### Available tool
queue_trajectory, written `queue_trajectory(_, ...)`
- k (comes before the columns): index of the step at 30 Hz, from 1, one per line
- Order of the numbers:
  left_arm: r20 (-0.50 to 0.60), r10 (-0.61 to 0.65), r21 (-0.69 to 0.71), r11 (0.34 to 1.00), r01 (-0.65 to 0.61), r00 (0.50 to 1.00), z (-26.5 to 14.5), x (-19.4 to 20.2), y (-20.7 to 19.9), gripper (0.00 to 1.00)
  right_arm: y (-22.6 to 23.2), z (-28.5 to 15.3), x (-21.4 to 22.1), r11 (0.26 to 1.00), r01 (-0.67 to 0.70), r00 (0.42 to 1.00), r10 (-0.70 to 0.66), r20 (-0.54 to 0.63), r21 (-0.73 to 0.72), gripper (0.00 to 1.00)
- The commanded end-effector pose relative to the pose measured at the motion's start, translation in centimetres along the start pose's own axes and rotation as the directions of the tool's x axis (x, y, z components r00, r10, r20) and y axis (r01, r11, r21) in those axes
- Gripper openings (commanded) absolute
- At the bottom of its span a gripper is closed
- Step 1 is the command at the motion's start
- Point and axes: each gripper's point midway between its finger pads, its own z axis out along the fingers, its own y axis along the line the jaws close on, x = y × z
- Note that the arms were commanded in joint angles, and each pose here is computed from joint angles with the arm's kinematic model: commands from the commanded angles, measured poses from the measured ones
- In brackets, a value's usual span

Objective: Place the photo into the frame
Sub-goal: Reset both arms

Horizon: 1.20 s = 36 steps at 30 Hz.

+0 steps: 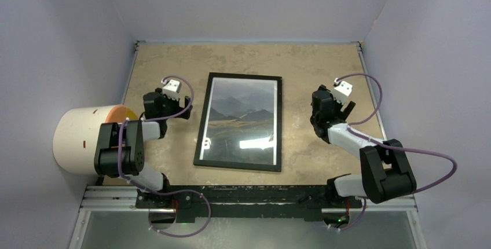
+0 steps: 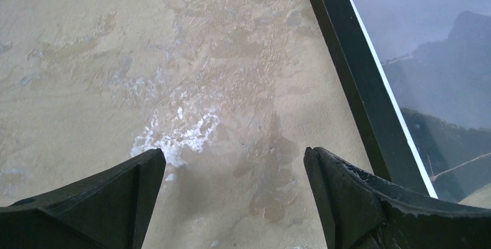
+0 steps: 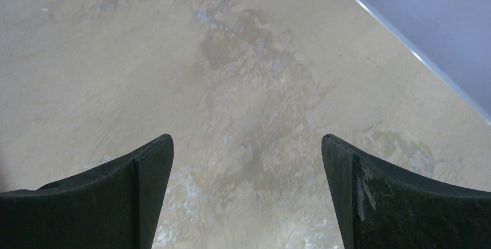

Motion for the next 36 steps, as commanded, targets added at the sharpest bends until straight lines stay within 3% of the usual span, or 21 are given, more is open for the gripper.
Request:
queue_trajectory(1,0.256,0.044,-0.079,0.997,-0.024,0.966,-0.3,-4.5,0.5,1.0,-1.6,0.5,-3.9,0.995,-0.077,0.974,0.061,0.217,0.068,0.99)
queue_trajectory(5,0.338,0.161,-0.112,0.985,-0.13,0.927,-2.1,-3.6,-1.7,1.0,-2.4,0.9,-3.4,0.985,-0.171,0.949,0.168,0.267,-0.012,0.99)
queue_trajectory(8,0.418,0.223,-0.138,0.974,-0.181,0.881,-3.4,-4.0,-3.4,1.0,-2.0,1.2,-2.7,0.986,-0.158,0.945,0.169,0.279,-0.061,0.99)
queue_trajectory(13,0.345,0.181,-0.157,0.978,-0.134,0.921,-1.7,-3.7,-2.1,1.0,-1.0,1.4,-2.5,0.989,-0.079,0.933,0.118,0.339,-0.125,0.98)
queue_trajectory(17,0.341,0.174,-0.159,0.979,-0.125,0.924,-1.6,-3.7,-1.9,1.0,3.4,0.6,-0.1,0.921,0.088,0.957,0.027,0.288,-0.38,0.9)
queue_trajectory(19,0.325,0.172,-0.158,0.979,-0.126,0.93,-1.6,-3.5,-1.9,1.0,2.4,0.3,-1.1,0.928,0.093,0.926,0.052,0.373,-0.361,0.84)
queue_trajectory(20,0.33,0.172,-0.158,0.979,-0.125,0.928,-1.6,-3.6,-1.9,1.0,2.8,0.3,-1.0,0.922,0.076,0.936,0.065,0.347,-0.38,0.82)
queue_trajectory(21,0.338,0.171,-0.158,0.98,-0.123,0.925,-1.6,-3.7,-2.0,1.0,3.2,0.7,-0.3,0.92,0.069,0.955,0.052,0.293,-0.386,0.84)
queue_trajectory(23,0.336,0.172,-0.16,0.979,-0.124,0.926,-1.6,-3.7,-1.9,1.0,3.2,1.5,-0.5,0.929,0.085,0.951,0.033,0.308,-0.361,0.87)
queue_trajectory(24,0.332,0.172,-0.159,0.979,-0.124,0.927,-1.6,-3.6,-1.9,1.0,3.1,1.5,-0.2,0.929,0.081,0.956,0.029,0.291,-0.36,0.97)
queue_trajectory(25,0.335,0.171,-0.158,0.98,-0.123,0.927,-1.6,-3.6,-1.9,1.0,3.1,1.5,0.0,0.929,0.076,0.961,0.028,0.276,-0.362,0.99)
queue_trajectory(36,0.33,0.165,-0.152,0.981,-0.12,0.93,-1.4,-3.6,-1.8,1.0,2.9,1.4,-0.5,0.93,0.082,0.951,0.035,0.308,-0.358,0.99)
